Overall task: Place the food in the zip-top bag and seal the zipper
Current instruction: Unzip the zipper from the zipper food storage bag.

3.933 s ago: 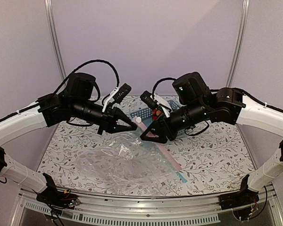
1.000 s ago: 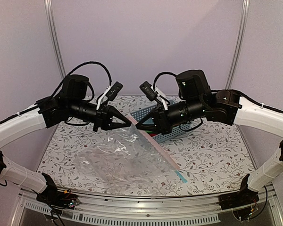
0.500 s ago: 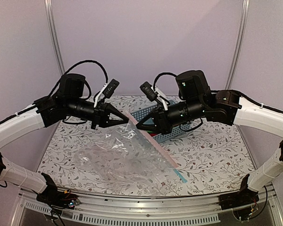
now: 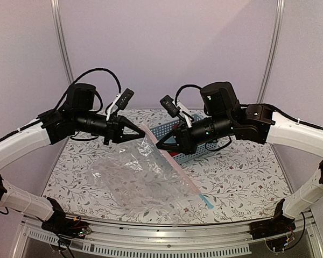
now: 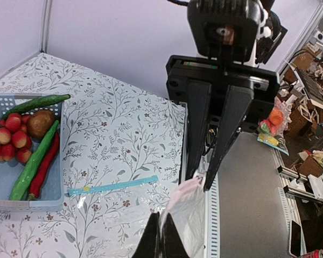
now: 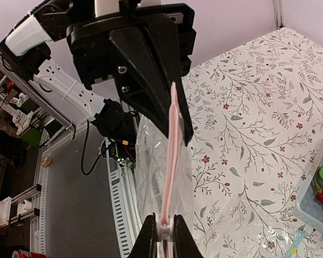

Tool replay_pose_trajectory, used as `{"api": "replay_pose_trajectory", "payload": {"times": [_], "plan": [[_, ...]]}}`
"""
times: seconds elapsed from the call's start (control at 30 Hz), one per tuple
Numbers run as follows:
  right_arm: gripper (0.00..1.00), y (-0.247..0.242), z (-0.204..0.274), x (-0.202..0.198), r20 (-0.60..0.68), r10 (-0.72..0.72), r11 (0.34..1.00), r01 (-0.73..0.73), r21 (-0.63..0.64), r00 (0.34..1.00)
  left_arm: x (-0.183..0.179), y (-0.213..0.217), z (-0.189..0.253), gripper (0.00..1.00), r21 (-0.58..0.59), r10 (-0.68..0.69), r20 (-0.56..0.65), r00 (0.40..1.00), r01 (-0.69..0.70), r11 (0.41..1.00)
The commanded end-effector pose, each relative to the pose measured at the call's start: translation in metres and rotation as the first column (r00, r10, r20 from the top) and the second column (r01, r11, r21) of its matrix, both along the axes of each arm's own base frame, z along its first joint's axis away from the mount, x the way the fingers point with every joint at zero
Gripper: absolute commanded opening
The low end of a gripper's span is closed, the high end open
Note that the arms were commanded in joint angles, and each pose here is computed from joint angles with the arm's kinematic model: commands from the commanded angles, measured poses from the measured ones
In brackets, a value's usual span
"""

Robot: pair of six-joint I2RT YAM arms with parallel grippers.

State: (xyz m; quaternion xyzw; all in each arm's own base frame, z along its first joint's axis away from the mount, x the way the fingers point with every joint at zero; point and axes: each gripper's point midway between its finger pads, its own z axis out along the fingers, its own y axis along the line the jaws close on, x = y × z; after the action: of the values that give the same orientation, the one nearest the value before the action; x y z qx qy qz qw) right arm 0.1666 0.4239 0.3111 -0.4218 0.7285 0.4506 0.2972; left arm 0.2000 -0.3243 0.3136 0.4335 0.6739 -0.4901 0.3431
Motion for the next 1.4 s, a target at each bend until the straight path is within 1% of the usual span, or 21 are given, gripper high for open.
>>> {"api": "replay_pose_trajectory", "payload": {"times": [0.0, 0.8, 1.37], "plan": [[0.01, -0.010, 0.002, -0.007, -0.003, 0.010, 1.000, -0.010, -0.008, 1.000, 0.013, 0.011, 0.005, 0.00, -0.008, 0.074, 0.030, 0.997, -0.073, 0.997], [0.01, -0.013, 0.000, -0.008, -0.002, 0.007, 1.000, -0.007, -0.012, 1.000, 0.039, 0.025, 0.002, 0.00, 0.009, 0.192, 0.028, 0.981, -0.193, 0.981], [0.00, -0.016, -0.003, -0.008, -0.004, 0.000, 1.000, 0.000, -0.018, 1.000, 0.059, 0.042, 0.003, 0.00, 0.015, 0.284, 0.034, 0.958, -0.285, 0.958]]}}
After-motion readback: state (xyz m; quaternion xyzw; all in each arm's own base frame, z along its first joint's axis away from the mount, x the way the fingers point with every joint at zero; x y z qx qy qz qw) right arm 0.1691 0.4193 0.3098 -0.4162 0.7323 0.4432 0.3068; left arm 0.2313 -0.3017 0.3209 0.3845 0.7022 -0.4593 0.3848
